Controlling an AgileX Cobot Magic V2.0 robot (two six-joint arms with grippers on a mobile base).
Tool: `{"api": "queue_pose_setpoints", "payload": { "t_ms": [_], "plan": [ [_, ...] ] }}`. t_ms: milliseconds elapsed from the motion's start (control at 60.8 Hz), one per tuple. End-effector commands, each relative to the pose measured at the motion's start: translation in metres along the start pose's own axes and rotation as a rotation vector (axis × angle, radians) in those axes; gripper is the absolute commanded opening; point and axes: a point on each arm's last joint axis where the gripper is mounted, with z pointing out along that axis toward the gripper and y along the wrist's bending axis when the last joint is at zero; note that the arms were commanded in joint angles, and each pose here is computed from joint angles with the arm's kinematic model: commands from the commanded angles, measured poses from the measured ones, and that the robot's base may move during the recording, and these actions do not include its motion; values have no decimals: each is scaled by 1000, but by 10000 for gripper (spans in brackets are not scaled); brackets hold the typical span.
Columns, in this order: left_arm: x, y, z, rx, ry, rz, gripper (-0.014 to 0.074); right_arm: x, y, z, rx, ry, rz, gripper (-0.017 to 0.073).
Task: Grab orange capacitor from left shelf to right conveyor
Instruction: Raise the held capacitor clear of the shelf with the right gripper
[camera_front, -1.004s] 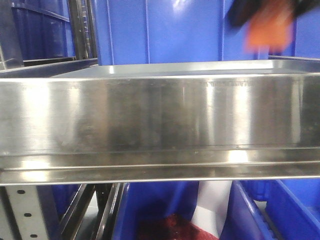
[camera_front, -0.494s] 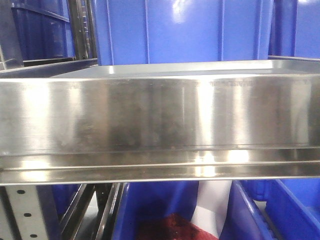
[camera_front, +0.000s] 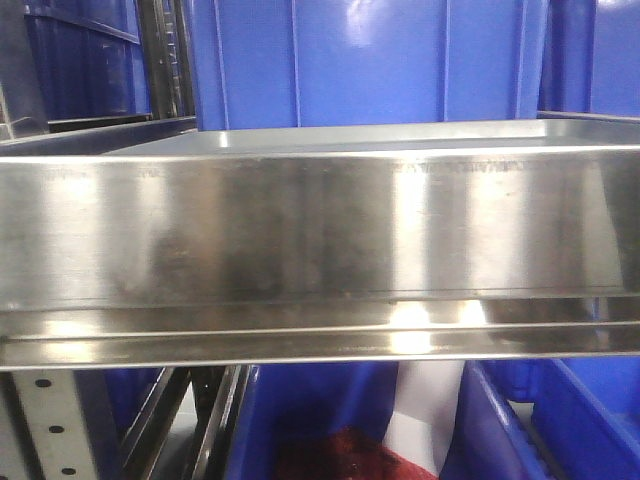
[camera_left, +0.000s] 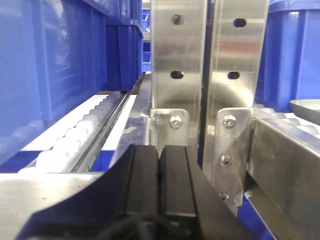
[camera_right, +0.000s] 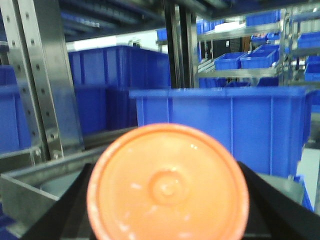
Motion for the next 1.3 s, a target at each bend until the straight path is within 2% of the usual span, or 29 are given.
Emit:
{"api": "queue_pose_setpoints", "payload": {
  "t_ms": [0,1284],
  "plan": [
    [-10,0,0,-3,-82,-5,-105,-13,6,-4,-66,-104,-35,46],
    [-10,0,0,-3,-82,-5,-105,-10,4,-4,-49,-85,-35,46]
  ]
}}
